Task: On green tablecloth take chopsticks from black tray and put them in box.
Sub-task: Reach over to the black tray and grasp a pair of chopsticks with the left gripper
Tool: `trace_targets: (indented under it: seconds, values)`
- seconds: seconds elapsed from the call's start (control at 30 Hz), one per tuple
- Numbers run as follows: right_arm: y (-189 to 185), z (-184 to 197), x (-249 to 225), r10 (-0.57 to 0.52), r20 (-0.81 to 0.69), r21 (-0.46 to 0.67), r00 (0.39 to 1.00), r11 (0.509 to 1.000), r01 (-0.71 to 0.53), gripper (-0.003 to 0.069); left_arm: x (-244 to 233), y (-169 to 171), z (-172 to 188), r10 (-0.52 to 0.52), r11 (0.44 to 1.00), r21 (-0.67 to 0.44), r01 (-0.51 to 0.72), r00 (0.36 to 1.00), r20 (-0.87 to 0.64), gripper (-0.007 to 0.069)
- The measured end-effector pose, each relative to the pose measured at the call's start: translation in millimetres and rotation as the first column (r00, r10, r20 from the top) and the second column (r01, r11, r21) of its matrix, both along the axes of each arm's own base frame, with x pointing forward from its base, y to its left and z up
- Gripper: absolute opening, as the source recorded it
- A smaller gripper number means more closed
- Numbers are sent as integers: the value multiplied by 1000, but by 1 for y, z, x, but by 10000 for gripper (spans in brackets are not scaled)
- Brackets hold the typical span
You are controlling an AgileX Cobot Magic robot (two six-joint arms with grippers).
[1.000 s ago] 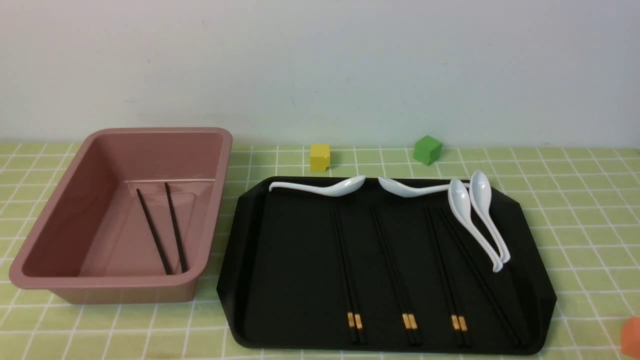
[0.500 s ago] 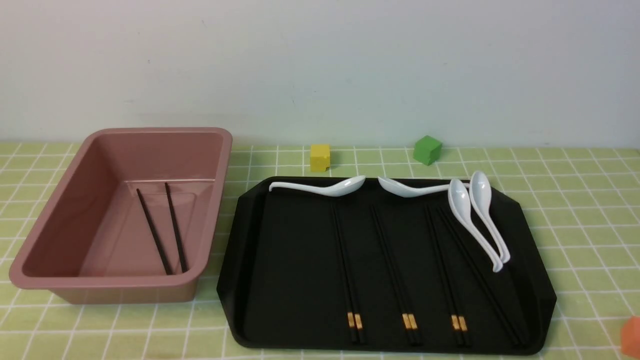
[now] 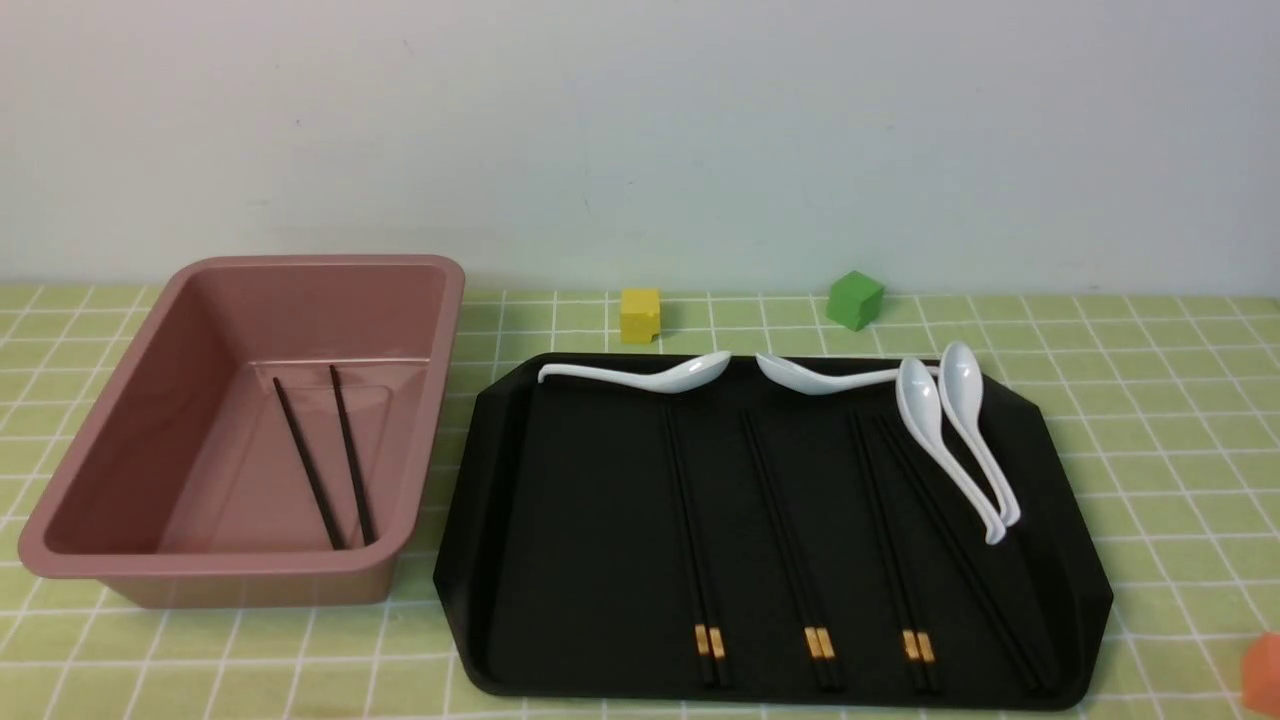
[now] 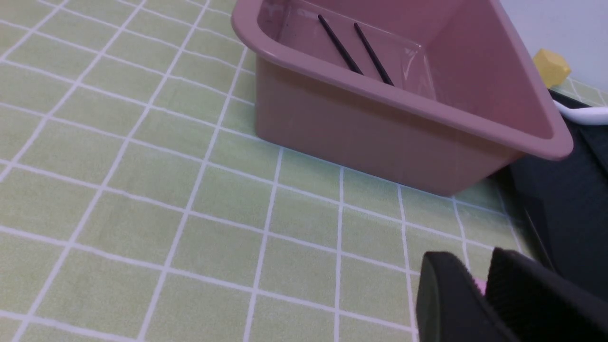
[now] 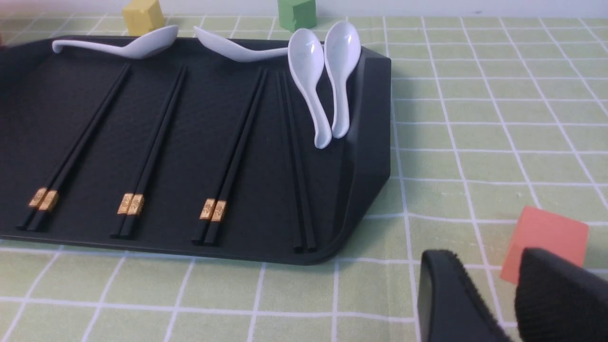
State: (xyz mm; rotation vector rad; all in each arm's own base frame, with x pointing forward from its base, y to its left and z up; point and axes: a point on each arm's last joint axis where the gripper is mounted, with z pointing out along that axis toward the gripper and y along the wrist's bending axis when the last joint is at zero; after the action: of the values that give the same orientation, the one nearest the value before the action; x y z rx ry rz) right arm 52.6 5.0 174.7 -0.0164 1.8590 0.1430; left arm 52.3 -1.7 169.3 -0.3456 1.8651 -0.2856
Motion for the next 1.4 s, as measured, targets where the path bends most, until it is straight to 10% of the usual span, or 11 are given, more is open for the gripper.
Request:
trace_targets:
  seconds: [0.33, 0.5, 0.7, 1.1, 1.3, 1.4]
  values:
    - [0, 0, 0, 0, 0, 0, 1000, 1000, 0, 240, 0, -1, 0, -1, 1000, -19, 1, 1000, 0, 150]
    - [0, 0, 0, 0, 0, 0, 1000, 1000, 0, 240, 0, -7, 1, -1, 965, -262, -1, 1000, -6, 156]
    - [0, 0, 0, 0, 0, 0, 1000, 1000, 0, 240, -1, -21, 8, -2, 633, -774, -33, 999, -45, 164]
    - [0, 0, 0, 0, 0, 0, 1000, 1000, 0, 240, 3, -16, 25, 108, 302, -953, 4, 993, 39, 155]
    - [0, 0, 0, 0, 0, 0, 1000, 1000, 0, 240, -6, -13, 78, 123, 466, -867, 175, 958, 260, 71]
    - [0, 0, 0, 0, 0, 0, 1000, 1000, 0, 240, -4, -19, 119, 16, 640, -735, 224, 953, 303, -1]
